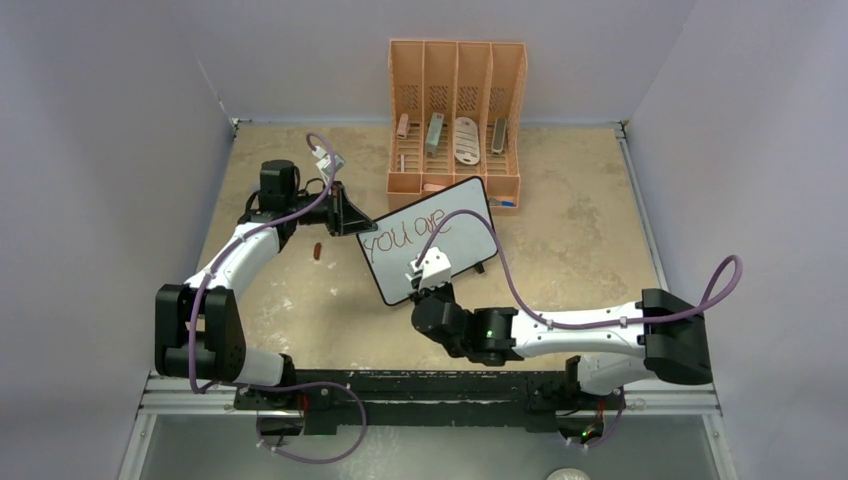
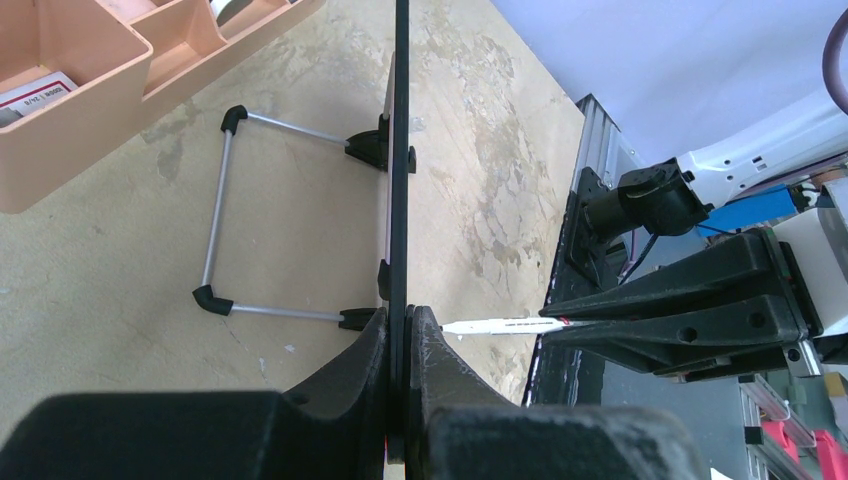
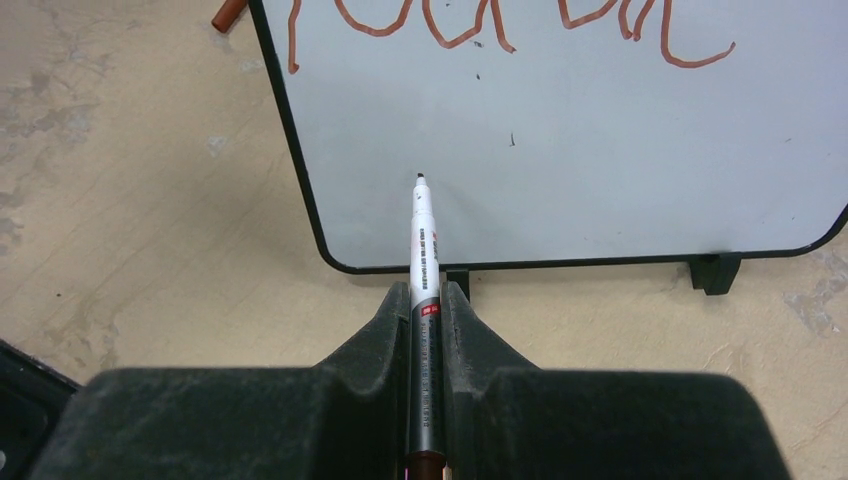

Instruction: Write a sentence on the whiteboard

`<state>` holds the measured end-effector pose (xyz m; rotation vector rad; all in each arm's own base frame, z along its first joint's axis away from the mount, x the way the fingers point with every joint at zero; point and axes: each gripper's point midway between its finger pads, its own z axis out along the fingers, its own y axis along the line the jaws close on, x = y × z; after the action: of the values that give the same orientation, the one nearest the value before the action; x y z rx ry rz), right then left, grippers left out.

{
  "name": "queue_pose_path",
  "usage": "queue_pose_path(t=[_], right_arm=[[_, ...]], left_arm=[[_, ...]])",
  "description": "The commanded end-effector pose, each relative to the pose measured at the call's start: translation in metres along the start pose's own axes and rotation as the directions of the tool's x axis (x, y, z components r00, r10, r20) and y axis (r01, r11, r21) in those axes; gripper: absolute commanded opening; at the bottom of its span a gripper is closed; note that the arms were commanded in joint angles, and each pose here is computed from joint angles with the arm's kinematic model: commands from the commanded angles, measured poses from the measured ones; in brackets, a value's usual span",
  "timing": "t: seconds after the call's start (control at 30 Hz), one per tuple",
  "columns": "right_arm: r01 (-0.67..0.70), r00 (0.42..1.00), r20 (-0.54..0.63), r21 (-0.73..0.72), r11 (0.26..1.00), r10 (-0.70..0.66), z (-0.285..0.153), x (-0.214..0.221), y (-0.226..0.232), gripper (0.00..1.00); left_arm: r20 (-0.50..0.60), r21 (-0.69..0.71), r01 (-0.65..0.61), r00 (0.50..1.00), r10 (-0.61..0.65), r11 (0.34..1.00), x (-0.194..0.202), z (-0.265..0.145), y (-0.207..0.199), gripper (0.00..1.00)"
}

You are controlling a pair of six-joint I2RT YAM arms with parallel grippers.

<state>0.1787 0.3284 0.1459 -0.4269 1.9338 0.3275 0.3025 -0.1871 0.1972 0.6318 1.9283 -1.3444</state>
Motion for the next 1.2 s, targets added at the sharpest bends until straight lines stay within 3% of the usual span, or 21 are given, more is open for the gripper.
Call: queue_pose_path(t=[0.0, 1.17], right_arm=[[-0.097, 0.990, 0.105, 0.014, 0.995, 0.095, -0.002, -0.040, 0.009, 0.00], [-0.053, 0.992, 0.118, -0.008, 0.999, 0.054, 0.012, -0.047, 0.032, 0.00]], left_arm=[[0.019, 0.012, -0.074, 0.997, 0.074, 0.997, -0.014, 0.000, -0.010, 0.00], [0.018, 0.012, -0.072, 0.997, 0.072, 0.997, -0.014, 0.000, -0.009, 0.00]])
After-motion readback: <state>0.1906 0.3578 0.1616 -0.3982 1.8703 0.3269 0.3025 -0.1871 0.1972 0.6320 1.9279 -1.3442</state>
